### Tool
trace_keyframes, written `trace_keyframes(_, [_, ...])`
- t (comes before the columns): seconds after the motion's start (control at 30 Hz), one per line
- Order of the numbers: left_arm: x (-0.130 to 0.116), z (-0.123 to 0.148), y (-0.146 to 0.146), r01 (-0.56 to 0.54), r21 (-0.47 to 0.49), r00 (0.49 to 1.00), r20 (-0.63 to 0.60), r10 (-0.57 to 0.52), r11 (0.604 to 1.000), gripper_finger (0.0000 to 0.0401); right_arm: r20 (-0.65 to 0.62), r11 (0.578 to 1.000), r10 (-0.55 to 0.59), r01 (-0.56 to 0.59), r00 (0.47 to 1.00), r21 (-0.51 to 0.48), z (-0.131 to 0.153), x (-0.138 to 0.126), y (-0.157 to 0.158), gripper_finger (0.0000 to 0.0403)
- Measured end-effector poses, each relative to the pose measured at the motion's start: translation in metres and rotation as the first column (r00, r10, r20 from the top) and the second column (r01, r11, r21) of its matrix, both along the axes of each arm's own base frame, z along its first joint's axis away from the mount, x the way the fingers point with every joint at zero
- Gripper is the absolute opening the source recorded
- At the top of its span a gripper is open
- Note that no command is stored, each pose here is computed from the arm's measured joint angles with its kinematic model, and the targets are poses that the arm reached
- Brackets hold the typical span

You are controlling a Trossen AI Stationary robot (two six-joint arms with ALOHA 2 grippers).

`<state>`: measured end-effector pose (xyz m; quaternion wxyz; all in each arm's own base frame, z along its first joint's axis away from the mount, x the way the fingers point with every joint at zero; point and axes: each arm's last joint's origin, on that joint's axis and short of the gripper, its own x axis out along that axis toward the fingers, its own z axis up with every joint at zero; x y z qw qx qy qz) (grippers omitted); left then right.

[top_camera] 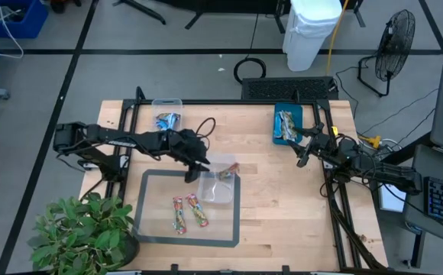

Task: Pick and place Granola Bars by type
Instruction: Put the red granola bar into the bottom transparent bin

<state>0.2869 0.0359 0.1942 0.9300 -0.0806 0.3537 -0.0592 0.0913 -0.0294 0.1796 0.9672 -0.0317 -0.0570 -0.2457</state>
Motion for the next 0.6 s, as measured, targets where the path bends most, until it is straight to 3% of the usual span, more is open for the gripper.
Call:
trace_keyframes(0.17, [-0.004, -0.004, -0.007, 0.025, -0.015, 0.997, -0.067, -0.026, 1.000, 0.0174, 0.000, 1.000, 0.000, 0.000, 1.000, 0.000, 0.000, 0.000, 0.000, 0.0251])
trace_keyframes(0.33, [-0.004, -0.004, -0.018, 0.089, -0.033, 0.994, -0.064, -0.091, 0.996, 0.0177, 0.000, 1.000, 0.000, 0.000, 1.000, 0.000, 0.000, 0.000, 0.000, 0.0251])
trace_keyframes(0.5, [0.009, 0.010, -0.024, 0.150, 0.072, 0.978, 0.139, -0.159, 0.986, 0.0165, 0.000, 1.000, 0.000, 0.000, 1.000, 0.000, 0.000, 0.000, 0.000, 0.0251])
trace_keyframes(0.6, [0.018, 0.024, -0.022, 0.088, 0.156, 0.946, 0.296, -0.132, 0.984, 0.0152, 0.000, 1.000, 0.000, 0.000, 1.000, 0.000, 0.000, 0.000, 0.000, 0.0251])
